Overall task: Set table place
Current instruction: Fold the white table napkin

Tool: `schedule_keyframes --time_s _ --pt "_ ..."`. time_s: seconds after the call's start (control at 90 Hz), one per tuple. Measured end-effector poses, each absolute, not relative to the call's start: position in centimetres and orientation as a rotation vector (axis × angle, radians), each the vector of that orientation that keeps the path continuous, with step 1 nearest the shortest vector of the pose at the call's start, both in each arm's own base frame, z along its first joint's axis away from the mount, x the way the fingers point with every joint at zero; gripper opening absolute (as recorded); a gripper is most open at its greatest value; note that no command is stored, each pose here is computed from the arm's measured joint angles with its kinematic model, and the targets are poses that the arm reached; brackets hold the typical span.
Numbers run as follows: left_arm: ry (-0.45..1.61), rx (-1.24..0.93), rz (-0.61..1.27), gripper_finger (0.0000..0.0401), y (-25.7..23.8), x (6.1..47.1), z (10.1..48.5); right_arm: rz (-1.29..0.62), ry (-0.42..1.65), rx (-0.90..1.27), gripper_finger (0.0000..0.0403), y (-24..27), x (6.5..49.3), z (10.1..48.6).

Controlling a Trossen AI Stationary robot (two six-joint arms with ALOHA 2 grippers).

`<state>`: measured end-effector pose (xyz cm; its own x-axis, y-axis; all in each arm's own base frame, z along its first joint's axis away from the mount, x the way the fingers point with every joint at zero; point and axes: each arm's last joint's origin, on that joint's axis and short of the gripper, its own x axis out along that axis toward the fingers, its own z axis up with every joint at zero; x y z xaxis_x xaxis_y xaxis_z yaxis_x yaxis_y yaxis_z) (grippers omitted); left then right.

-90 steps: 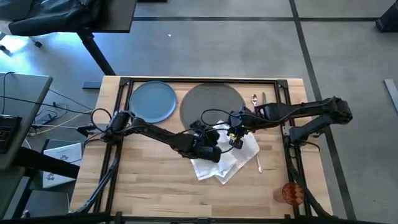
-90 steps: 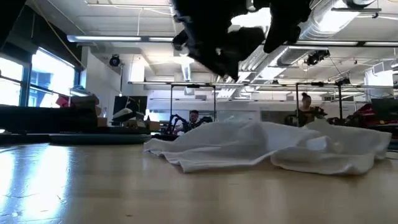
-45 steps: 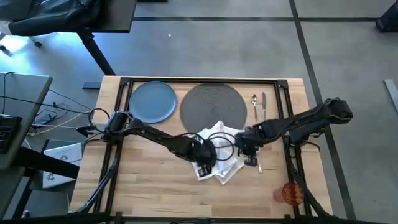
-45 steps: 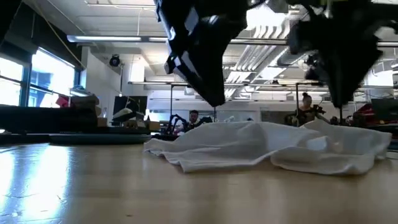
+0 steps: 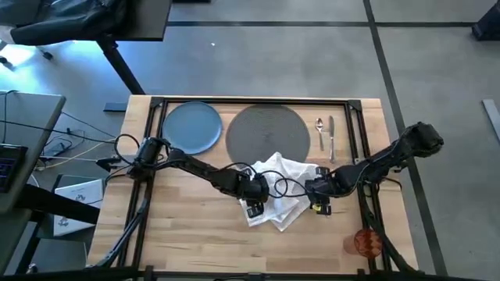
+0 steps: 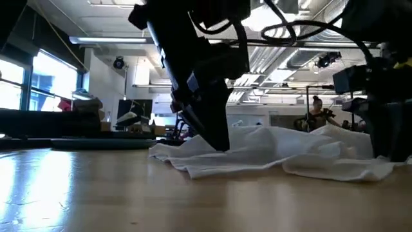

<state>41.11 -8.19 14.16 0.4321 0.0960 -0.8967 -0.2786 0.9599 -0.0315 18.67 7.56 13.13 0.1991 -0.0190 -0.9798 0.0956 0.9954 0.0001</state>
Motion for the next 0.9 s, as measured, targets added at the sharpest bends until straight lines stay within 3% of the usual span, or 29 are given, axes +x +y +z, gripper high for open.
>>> schedule_keyframes --time_s 0.156,0.289,0.489,0.678,0.9 --pt "1.148 -0.22 0.189 0.0027 -7.2 41.3 13.6 -0.125 1.415 0.129 0.0009 7.6 18.4 13.5" --pt "1.209 -0.17 0.193 0.0005 -7.3 40.4 15.1 -0.086 1.391 0.157 0.0002 8.0 19.2 16.0" --pt "1.134 -0.084 0.173 0.0 -9.1 38.0 21.4 0.051 1.273 0.235 0.0 8.9 20.3 20.0" --pt "1.059 -0.159 0.184 0.0 -9.4 35.2 26.3 0.153 1.216 0.246 0.0 9.1 20.3 21.7" --pt "1.212 -0.206 0.044 0.0 -9.9 33.2 24.4 0.187 1.236 0.25 0.0007 9.0 19.5 18.9"
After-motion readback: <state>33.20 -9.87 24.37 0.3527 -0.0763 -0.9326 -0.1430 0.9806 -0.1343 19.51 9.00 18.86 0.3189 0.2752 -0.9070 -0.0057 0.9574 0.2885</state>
